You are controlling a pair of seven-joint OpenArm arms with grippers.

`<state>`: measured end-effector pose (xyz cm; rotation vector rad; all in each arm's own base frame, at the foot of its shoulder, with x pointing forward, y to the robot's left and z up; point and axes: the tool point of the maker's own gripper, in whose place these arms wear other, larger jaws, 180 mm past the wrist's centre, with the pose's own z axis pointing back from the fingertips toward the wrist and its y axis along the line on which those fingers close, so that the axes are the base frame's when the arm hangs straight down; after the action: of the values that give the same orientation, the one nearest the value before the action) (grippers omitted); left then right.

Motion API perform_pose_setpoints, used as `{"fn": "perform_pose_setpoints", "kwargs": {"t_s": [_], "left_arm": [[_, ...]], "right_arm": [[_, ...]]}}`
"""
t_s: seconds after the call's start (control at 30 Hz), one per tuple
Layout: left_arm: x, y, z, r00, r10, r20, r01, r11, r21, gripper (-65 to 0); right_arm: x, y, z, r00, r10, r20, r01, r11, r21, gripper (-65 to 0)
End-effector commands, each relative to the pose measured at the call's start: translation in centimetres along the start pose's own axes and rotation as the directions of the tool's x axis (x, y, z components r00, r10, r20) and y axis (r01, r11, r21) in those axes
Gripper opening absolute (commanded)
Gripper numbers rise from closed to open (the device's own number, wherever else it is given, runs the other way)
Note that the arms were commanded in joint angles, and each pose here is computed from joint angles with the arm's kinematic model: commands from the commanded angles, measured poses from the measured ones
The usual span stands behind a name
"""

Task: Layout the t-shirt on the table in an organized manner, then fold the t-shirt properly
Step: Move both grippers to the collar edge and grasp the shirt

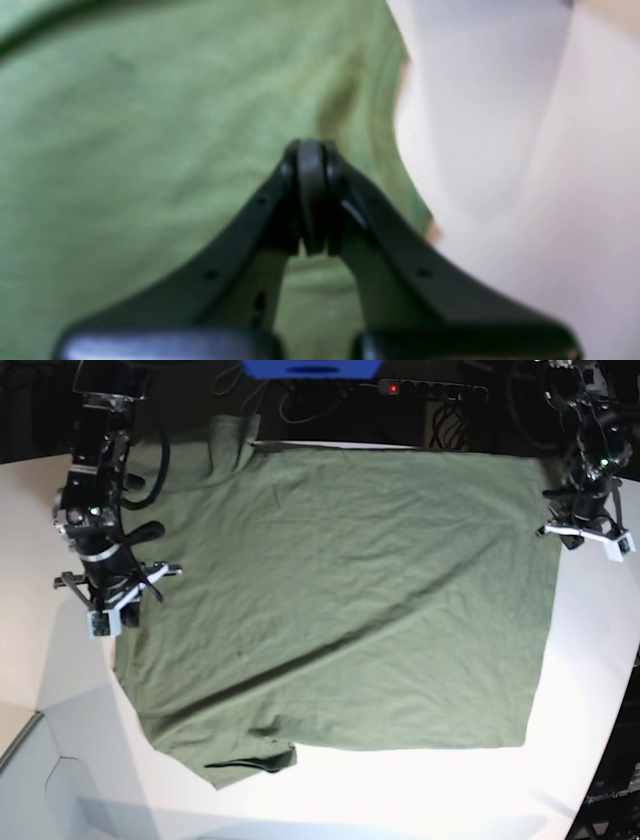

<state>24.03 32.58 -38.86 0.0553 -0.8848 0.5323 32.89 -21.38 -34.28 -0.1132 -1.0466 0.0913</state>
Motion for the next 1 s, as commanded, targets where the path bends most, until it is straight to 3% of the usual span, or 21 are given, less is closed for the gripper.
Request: {"fn": "perform_pose_setpoints", "kwargs": {"t_s": [0.0,0.1,0.3,0.63,0.83,0.97], "left_arm": [[1.5,0.0,0.6,0.999,-0.022,0.046,0.022,1.000,-0.004,-64.5],[1.3,-0.6,1.4,0.998,-0.047,0.050,0.048,0.999,-0.020,-62.4],[-0.7,-0.7,2.7,0.996,-0.079,-0.036,0.078,0.997,-0.031,-42.9],[-5.1,1.3,-1.2,0.984,0.027,-0.176,-0.022,0.999,0.034,-47.3],[-3.8,1.9,-3.1,0.984,0.041,-0.173,-0.032,0.998,0.050,-47.3],[-2.8,1.7,-3.3,0.987,0.041,-0.153,-0.035,0.998,0.045,-47.3]], "right_arm": [[0.8,-0.2,0.7,0.999,0.009,0.031,-0.009,1.000,-0.007,-65.0],[0.7,0.5,1.9,0.999,0.007,0.040,-0.007,1.000,-0.003,-65.0],[-1.9,1.8,2.9,1.000,-0.018,-0.017,0.018,1.000,0.017,-65.0],[-2.5,2.3,3.1,0.999,-0.030,-0.028,0.031,0.999,0.023,-65.0],[-3.3,2.3,2.7,0.998,-0.038,-0.050,0.039,0.999,0.025,-65.0],[-6.5,2.0,2.0,0.990,-0.040,-0.133,0.044,0.999,0.029,-65.0]]}}
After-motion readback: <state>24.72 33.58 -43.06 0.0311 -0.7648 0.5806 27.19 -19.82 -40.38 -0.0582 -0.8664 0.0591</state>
